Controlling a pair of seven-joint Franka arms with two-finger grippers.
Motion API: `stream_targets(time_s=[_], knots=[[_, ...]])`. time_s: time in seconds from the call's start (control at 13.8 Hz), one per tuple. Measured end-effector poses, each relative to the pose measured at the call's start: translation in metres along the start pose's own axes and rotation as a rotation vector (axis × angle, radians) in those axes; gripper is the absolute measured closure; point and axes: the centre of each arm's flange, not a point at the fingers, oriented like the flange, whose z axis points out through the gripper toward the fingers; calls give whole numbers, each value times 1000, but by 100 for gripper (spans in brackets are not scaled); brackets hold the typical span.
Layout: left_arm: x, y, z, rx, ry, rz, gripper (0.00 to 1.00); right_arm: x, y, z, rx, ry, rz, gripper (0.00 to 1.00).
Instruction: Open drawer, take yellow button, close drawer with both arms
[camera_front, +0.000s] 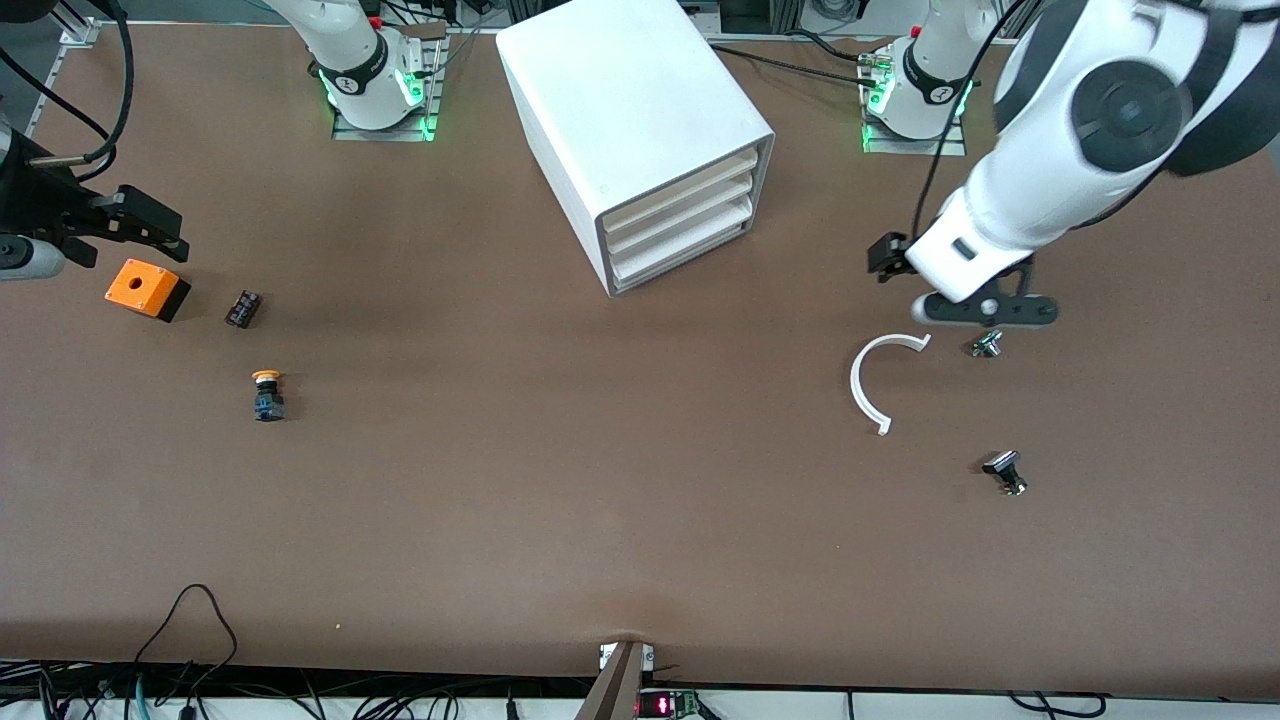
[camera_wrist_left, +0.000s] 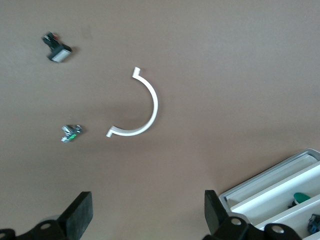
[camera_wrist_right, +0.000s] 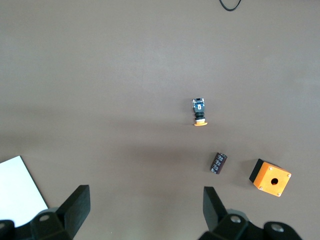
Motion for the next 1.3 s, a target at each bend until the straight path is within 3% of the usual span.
stream_targets(time_s=[0.36,0.72,1.3], knots=[[-8,-86,-21,-50,98,42,1,-5,-7,-8,2,11,91,0],[-36,-114,-31,-48,63,91,1,-17,-19,-26,6,31,80,0],[-21,-107,-25,-48,59,105,1,-26,-6,-37,1,37,66,0]])
